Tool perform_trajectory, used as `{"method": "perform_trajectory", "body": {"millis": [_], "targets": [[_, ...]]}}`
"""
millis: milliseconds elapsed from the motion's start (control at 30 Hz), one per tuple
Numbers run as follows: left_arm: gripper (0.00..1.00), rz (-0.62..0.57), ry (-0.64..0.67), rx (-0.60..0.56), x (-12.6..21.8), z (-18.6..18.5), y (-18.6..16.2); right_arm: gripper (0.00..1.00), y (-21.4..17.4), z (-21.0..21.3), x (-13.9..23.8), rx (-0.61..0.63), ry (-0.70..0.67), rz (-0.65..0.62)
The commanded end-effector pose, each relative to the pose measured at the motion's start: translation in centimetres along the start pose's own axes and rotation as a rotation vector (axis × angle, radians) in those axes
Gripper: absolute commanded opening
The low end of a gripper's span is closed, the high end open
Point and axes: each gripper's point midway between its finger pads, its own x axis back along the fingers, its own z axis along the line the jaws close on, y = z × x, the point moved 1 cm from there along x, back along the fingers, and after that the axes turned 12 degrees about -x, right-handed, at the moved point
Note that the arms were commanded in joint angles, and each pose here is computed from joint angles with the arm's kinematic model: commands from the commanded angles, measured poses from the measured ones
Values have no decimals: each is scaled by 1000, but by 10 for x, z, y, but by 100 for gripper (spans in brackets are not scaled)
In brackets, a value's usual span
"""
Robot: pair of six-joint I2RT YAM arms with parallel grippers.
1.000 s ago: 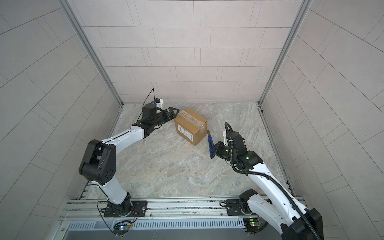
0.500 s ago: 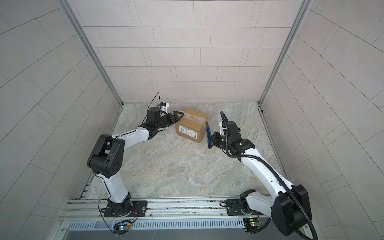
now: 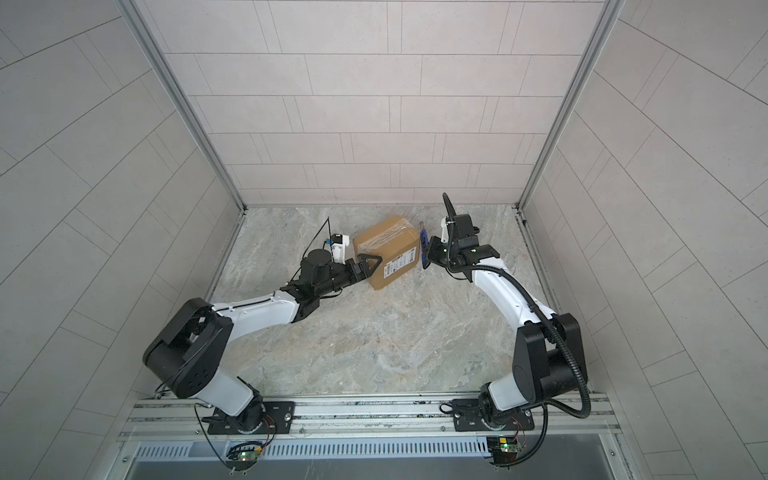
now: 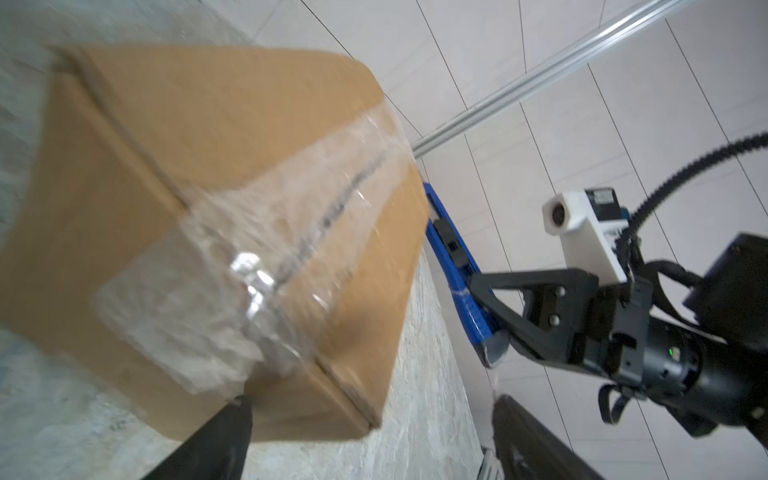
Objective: Unpack the express box
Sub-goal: 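Turn the box label-side up with the left gripper while the right lifts the cutter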
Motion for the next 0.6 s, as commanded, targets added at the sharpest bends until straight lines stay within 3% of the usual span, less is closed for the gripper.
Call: {"method": "perform_trajectory", "body": {"millis": [0,300,567], "targets": [[96,-66,52,-38,21,0,26,0,-1,10,27,56,27,-14],[99,-103,235,-117,54,53,85,0,-57,-34,82,-23,-19,-29],[98,-67,173,-127,-3,71,120,0,-86,-24,83,-21,38,7]]}}
